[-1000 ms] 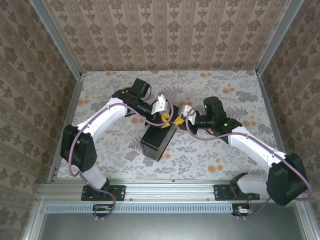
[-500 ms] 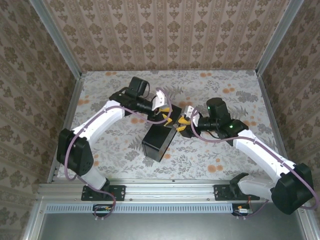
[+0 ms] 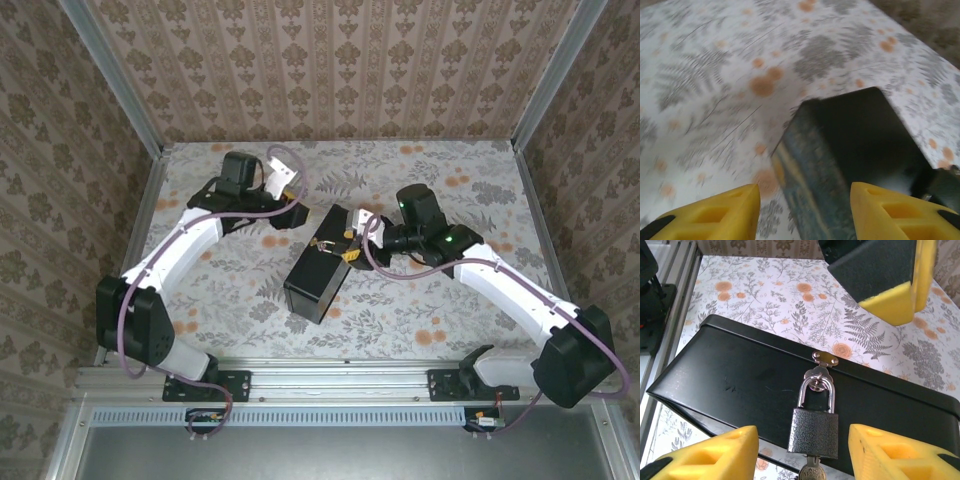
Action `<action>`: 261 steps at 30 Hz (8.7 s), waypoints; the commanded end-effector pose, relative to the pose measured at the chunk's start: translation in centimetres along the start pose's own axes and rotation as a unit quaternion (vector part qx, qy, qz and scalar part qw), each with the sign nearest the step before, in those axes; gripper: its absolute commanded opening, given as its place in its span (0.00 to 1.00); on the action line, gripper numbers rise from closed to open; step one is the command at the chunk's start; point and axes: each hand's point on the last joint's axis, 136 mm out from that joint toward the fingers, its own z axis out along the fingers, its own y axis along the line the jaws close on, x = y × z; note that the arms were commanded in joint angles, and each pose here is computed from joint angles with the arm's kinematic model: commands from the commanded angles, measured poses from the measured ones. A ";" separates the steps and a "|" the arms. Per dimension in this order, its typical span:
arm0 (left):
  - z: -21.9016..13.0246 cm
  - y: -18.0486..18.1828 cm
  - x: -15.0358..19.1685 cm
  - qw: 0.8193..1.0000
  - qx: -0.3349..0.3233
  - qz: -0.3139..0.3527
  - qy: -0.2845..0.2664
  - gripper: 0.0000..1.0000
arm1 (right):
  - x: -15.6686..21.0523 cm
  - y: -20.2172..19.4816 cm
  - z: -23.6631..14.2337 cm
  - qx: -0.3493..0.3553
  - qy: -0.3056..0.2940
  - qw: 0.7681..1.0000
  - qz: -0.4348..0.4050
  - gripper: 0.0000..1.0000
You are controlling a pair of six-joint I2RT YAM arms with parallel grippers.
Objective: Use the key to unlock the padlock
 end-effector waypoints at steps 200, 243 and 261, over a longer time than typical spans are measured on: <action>4.1 -6.3 5.4 0.983 0.088 -0.140 0.074 0.38 | 4.9 -14.1 -6.0 0.397 -0.128 0.658 0.626 0.00; 4.4 -4.5 3.0 0.963 0.110 -0.245 0.002 0.46 | 13.7 -10.0 4.6 0.194 -0.051 0.728 0.656 0.02; -0.3 -0.8 2.8 0.977 -0.037 -0.210 0.003 0.44 | 9.2 -8.4 16.8 0.149 0.015 0.767 0.623 0.02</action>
